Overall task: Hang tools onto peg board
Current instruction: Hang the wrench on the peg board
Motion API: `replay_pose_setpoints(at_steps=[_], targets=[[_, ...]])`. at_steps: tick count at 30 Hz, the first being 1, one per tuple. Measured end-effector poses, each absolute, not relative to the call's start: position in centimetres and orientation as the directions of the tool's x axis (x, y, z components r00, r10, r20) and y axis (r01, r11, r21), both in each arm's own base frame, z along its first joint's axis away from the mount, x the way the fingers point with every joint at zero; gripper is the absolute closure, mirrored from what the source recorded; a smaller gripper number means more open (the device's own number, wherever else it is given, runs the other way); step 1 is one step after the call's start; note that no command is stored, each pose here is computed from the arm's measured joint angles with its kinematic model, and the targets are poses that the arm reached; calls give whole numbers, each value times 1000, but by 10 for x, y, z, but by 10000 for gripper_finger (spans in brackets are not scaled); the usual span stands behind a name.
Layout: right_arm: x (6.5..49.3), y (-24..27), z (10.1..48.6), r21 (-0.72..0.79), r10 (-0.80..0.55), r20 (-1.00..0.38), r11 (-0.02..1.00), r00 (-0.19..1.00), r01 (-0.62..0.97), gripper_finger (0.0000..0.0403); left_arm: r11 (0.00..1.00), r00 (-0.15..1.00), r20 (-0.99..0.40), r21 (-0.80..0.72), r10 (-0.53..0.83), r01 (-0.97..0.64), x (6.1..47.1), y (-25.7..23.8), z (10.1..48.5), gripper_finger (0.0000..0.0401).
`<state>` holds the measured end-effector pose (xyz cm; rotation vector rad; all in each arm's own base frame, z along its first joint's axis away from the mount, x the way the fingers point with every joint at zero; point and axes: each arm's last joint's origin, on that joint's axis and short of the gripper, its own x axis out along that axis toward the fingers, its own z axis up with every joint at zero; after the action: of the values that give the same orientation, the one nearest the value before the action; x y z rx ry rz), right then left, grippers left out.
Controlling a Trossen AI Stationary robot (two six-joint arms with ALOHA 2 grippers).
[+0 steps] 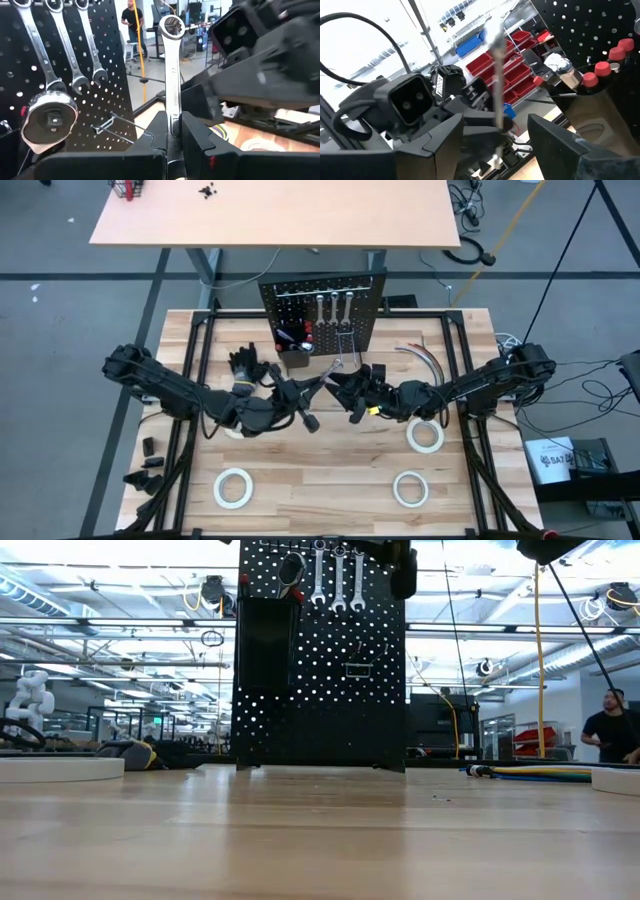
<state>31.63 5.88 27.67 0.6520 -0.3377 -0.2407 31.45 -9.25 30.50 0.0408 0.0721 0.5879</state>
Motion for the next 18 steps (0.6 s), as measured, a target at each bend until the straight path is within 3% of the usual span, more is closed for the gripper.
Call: replay_pose_setpoints(at_steps=[11,18], targets=[[316,57,276,636,-373,218,755,902,159,197,851,848,-70,41,525,-524,325,-91,301,379],[316,57,276,637,-374,218,754,901,160,269,842,840,-70,4,538,-539,327,-86,301,378]])
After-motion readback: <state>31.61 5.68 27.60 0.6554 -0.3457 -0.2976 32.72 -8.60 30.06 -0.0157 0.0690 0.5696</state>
